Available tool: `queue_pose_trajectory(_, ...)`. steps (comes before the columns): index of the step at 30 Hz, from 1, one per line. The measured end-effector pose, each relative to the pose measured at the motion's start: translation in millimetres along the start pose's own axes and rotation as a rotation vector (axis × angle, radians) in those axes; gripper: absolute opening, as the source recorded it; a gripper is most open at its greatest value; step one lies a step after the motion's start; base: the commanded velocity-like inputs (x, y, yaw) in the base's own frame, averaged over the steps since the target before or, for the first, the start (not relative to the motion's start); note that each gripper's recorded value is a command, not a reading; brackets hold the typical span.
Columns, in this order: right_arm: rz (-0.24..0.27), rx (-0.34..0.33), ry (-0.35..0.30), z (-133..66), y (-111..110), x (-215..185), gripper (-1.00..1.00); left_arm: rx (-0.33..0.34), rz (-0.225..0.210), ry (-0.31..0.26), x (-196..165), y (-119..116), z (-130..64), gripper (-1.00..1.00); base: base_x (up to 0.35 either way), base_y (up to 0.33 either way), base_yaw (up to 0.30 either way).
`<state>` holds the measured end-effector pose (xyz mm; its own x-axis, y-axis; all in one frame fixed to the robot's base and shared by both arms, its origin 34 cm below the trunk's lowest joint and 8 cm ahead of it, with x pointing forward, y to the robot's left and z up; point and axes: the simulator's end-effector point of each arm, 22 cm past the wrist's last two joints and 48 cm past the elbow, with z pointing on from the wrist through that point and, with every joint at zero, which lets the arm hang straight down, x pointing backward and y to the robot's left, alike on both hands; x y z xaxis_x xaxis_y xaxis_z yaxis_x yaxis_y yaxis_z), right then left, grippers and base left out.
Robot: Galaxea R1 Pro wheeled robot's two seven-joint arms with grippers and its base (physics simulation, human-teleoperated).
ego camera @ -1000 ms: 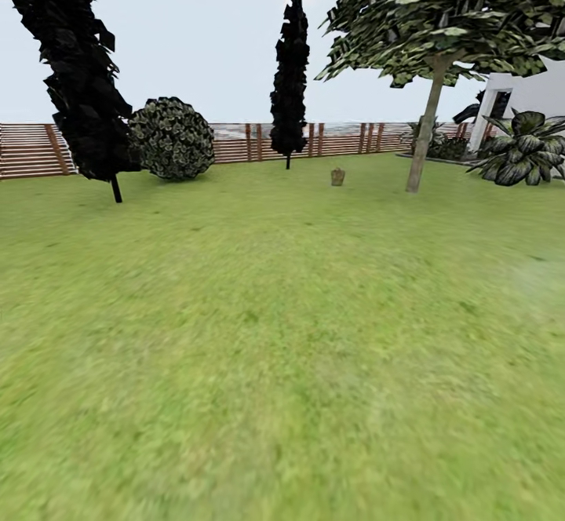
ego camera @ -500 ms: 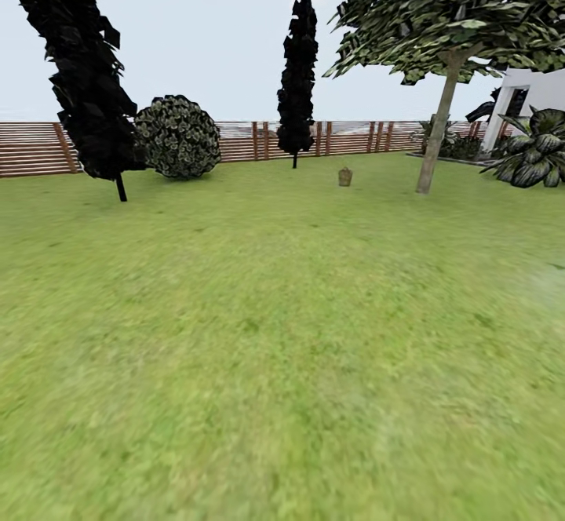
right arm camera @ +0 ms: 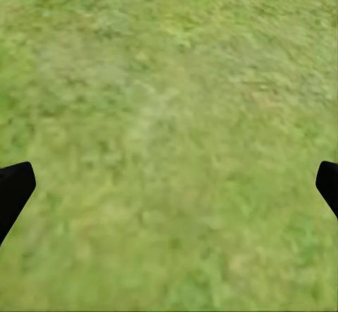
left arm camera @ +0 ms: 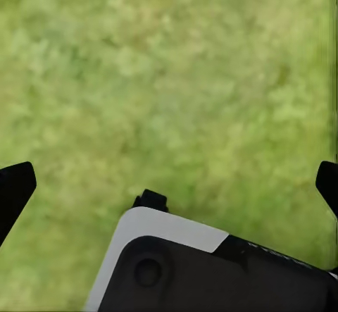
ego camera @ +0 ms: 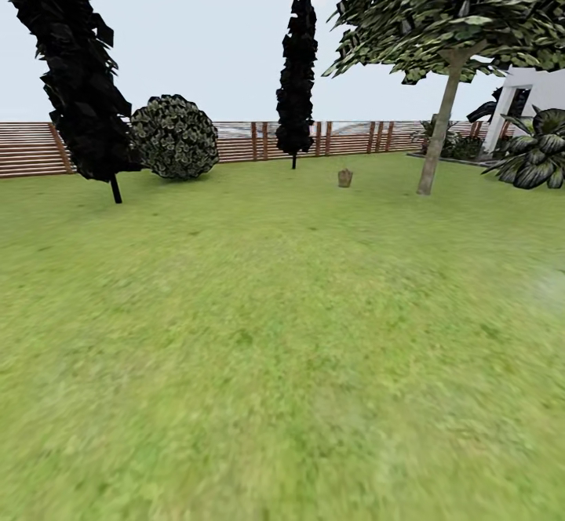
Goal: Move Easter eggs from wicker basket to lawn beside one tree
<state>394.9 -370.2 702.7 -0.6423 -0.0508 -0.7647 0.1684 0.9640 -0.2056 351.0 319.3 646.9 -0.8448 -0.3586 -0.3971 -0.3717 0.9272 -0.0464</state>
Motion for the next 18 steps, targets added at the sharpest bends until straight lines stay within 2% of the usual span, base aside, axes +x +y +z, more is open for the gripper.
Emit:
queue_pose_trajectory(12,0.0,0.0,0.0,0.0,0,0,1.0,0.0,-0.002,-0.004,-1,0,0.0,1.0,0.331,-0.109,0.0)
queue_pose_trajectory(18,0.0,0.0,0.0,-0.2,0,0,1.0,0.02,-0.009,-0.035,-2,-17,-0.8,1.0,0.331,-0.126,0.0)
